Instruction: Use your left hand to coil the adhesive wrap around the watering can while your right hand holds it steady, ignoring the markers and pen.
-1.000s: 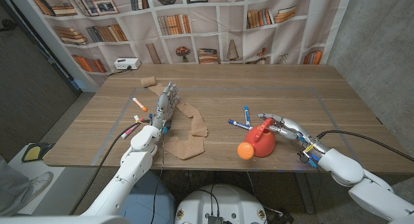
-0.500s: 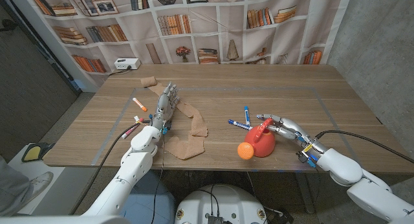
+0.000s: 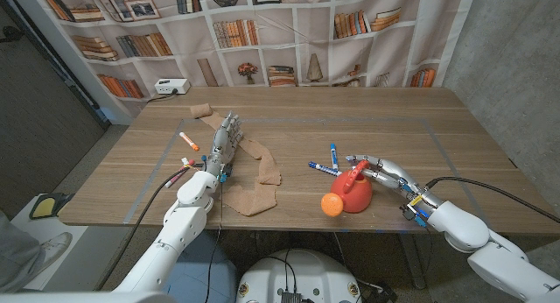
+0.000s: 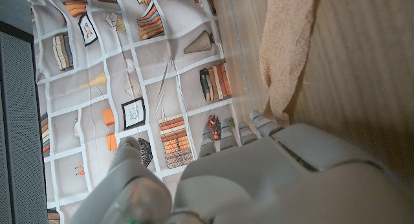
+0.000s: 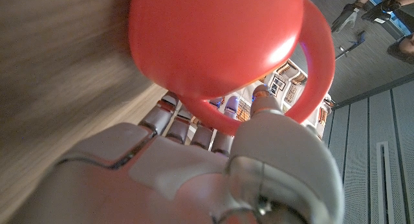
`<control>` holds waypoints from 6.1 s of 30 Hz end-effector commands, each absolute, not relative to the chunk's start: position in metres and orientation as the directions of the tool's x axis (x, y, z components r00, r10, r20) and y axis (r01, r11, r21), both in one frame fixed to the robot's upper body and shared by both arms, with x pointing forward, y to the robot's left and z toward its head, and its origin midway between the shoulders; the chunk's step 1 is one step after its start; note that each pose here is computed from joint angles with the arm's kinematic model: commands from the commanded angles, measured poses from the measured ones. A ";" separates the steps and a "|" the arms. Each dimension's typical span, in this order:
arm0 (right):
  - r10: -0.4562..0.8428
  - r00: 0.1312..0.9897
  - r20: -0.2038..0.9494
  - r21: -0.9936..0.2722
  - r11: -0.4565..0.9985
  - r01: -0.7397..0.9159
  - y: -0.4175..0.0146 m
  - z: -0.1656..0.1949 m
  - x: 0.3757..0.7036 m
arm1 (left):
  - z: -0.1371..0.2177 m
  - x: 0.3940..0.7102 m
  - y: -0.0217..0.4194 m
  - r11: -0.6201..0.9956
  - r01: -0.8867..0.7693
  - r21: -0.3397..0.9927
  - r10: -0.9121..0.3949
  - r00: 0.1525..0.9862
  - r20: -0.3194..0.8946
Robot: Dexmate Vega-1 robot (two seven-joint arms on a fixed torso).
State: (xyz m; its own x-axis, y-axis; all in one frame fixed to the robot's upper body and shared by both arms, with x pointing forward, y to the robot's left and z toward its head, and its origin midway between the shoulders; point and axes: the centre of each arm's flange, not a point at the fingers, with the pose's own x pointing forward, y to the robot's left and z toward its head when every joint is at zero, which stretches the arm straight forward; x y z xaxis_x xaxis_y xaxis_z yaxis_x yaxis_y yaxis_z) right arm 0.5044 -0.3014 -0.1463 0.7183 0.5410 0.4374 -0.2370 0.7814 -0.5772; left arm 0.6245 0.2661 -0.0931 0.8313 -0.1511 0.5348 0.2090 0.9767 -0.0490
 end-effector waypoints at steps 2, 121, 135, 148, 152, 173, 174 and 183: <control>0.525 0.716 0.460 -0.549 0.802 -0.236 -0.303 -0.146 0.503 | -0.095 0.624 0.262 0.976 0.213 -0.052 -0.154 0.833 0.531; 0.459 0.551 0.697 -0.393 0.887 -0.242 -0.294 -0.078 0.481 | -0.072 0.574 0.269 0.984 0.174 -0.029 -0.119 0.777 0.618; 0.454 0.551 0.700 -0.396 0.889 -0.230 -0.294 -0.073 0.482 | -0.061 0.565 0.291 0.993 0.110 -0.028 -0.066 0.755 0.653; 0.443 0.552 0.707 -0.388 0.895 -0.221 -0.293 -0.072 0.484 | -0.055 0.560 0.308 0.999 0.031 -0.007 -0.019 0.749 0.662; 0.435 0.554 0.710 -0.382 0.898 -0.216 -0.294 -0.072 0.484 | -0.054 0.561 0.311 0.999 0.030 -0.014 -0.013 0.748 0.663; 0.428 0.561 0.708 -0.373 0.902 -0.218 -0.287 -0.072 0.491 | -0.040 0.561 0.338 0.999 -0.040 -0.032 0.051 0.732 0.680; 0.429 0.561 0.708 -0.374 0.901 -0.218 -0.287 -0.072 0.492 | -0.040 0.562 0.338 0.999 -0.041 -0.030 0.051 0.732 0.680; 0.430 0.553 0.714 -0.377 0.901 -0.215 -0.286 -0.069 0.492 | -0.037 0.563 0.341 0.998 -0.057 -0.037 0.067 0.727 0.684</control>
State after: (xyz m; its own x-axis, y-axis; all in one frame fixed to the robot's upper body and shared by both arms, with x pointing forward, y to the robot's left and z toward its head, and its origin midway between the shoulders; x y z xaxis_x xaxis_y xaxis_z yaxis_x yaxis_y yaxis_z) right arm 0.4907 -0.2874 -0.0714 0.5565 0.4334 0.7088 -0.2166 0.8993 -0.3799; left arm 0.5619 0.3339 -0.0407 0.7289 0.0441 0.6832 -0.0299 0.9990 -0.0327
